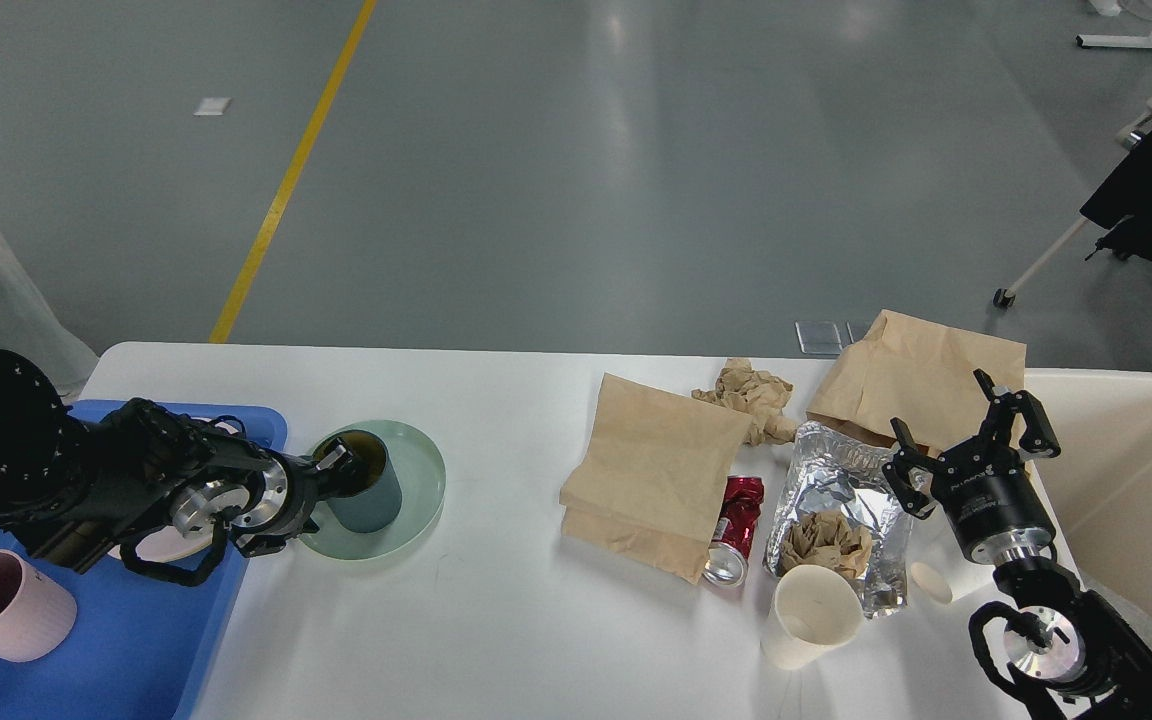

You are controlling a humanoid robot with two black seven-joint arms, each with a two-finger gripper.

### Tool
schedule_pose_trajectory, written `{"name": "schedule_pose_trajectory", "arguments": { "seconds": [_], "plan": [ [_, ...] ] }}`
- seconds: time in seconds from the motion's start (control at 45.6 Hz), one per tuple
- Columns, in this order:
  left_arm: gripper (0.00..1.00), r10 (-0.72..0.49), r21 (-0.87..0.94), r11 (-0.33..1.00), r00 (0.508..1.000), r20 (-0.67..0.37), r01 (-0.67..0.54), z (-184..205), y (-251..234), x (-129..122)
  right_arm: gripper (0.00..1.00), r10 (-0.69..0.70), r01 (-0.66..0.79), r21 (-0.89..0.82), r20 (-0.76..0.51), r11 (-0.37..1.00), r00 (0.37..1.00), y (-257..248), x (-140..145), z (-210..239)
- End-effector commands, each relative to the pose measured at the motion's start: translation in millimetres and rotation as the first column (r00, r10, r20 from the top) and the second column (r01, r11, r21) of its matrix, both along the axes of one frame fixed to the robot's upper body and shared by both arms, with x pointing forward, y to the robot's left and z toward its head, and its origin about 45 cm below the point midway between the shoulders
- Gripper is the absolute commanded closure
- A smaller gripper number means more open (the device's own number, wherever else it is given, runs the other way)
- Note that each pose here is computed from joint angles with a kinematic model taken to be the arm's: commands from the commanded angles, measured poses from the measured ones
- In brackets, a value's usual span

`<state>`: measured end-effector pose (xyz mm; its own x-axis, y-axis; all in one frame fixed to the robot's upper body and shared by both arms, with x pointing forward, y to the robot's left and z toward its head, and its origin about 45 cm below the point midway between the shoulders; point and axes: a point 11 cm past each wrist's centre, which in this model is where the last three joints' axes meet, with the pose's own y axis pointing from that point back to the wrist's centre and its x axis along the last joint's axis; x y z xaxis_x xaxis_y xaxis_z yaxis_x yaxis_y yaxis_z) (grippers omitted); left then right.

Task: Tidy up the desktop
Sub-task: 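Grasp the teal mug on the green saucer with the left gripper, then carry the teal mug onto the blue tray and release it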

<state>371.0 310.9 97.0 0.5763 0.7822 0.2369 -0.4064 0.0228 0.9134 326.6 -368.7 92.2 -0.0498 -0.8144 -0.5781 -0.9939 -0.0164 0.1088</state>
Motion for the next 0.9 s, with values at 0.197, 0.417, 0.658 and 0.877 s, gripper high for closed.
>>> {"name": "schedule_pose_trajectory", "arguments": {
  "seconds": [0.197,0.417,0.658,0.877],
  "plan": [
    [0.73,0.019,-0.024,1.000,1.000,-0.008,-0.020,-1,-2,0,0.00,0.000,0.000,0.000,0.000,1.000,1.000,0,0,0],
    [0.94,0.008,-0.063,0.998,0.999,-0.033,-0.010,-2,-8,-3,0.00,0.000,0.000,0.000,0.000,1.000,1.000,0,0,0],
    [1.00,-0.008,-0.095,0.995,0.999,-0.053,0.003,2,-11,-3,0.00,0.000,0.000,0.000,0.000,1.000,1.000,0,0,0],
    [1.00,-0.009,-0.093,0.996,0.998,-0.069,0.003,27,-3,-2,0.00,0.000,0.000,0.000,0.000,1.000,1.000,0,0,0]
  ]
}}
